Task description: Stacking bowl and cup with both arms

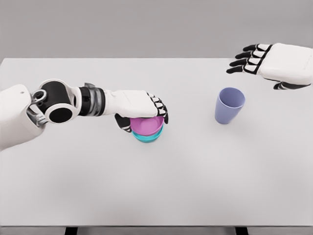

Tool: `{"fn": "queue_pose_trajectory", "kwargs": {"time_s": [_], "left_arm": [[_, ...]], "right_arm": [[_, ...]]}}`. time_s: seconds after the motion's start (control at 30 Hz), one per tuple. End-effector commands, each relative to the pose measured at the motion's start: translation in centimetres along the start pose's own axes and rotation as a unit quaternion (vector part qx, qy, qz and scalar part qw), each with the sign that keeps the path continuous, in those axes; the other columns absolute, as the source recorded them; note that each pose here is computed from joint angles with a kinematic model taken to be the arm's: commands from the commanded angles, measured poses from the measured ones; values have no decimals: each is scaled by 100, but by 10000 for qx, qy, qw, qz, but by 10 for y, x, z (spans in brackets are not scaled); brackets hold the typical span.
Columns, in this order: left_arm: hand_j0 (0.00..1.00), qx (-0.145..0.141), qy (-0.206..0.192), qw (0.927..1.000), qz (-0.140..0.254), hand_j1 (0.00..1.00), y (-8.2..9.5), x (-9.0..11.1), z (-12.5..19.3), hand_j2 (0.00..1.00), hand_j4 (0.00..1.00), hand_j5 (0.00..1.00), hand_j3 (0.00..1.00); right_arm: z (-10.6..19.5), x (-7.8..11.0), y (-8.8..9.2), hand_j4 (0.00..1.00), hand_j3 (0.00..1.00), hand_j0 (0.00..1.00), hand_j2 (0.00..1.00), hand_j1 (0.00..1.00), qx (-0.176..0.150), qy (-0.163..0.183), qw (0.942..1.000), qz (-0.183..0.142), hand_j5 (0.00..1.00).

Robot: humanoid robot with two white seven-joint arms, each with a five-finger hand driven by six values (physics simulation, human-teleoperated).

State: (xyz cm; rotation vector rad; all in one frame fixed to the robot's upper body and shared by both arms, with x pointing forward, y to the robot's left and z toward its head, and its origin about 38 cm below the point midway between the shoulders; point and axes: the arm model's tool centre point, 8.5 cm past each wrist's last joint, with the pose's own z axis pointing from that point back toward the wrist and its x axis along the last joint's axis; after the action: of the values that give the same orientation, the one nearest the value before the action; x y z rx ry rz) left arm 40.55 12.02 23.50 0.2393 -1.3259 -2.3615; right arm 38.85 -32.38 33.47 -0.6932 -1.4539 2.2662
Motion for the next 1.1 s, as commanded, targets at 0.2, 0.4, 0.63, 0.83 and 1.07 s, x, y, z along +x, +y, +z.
{"fn": "queue_pose_trajectory", "kwargs": {"time_s": [0.2, 0.4, 0.63, 0.83, 1.07], "left_arm": [[64, -43, 49, 10000, 35, 64, -6, -3, -4, 64, 64, 64, 64], [64, -74, 117, 9999, 91, 64, -8, -9, -4, 64, 64, 64, 64], [66, -74, 140, 9998, 130, 66, -8, -12, -10, 66, 66, 66, 66], [66, -78, 137, 9998, 137, 66, -8, -12, -10, 66, 66, 66, 66], [100, -102, 140, 9997, 164, 100, -12, -12, -11, 100, 100, 100, 100]], "right_arm": [[23, -6, 10, 100, 100, 100, 100, 100, 81, 277, 9995, -115, 100], [43, -5, -1, 100, 100, 100, 100, 100, -214, -3, 9973, -702, 100], [1, 0, 0, 100, 100, 100, 100, 100, 177, -153, 9997, -112, 100], [-40, 12, 16, 100, 100, 100, 100, 100, 523, -467, 9975, 59, 100], [-55, 25, 24, 100, 100, 100, 100, 100, 704, -758, 9946, 66, 100]]}}
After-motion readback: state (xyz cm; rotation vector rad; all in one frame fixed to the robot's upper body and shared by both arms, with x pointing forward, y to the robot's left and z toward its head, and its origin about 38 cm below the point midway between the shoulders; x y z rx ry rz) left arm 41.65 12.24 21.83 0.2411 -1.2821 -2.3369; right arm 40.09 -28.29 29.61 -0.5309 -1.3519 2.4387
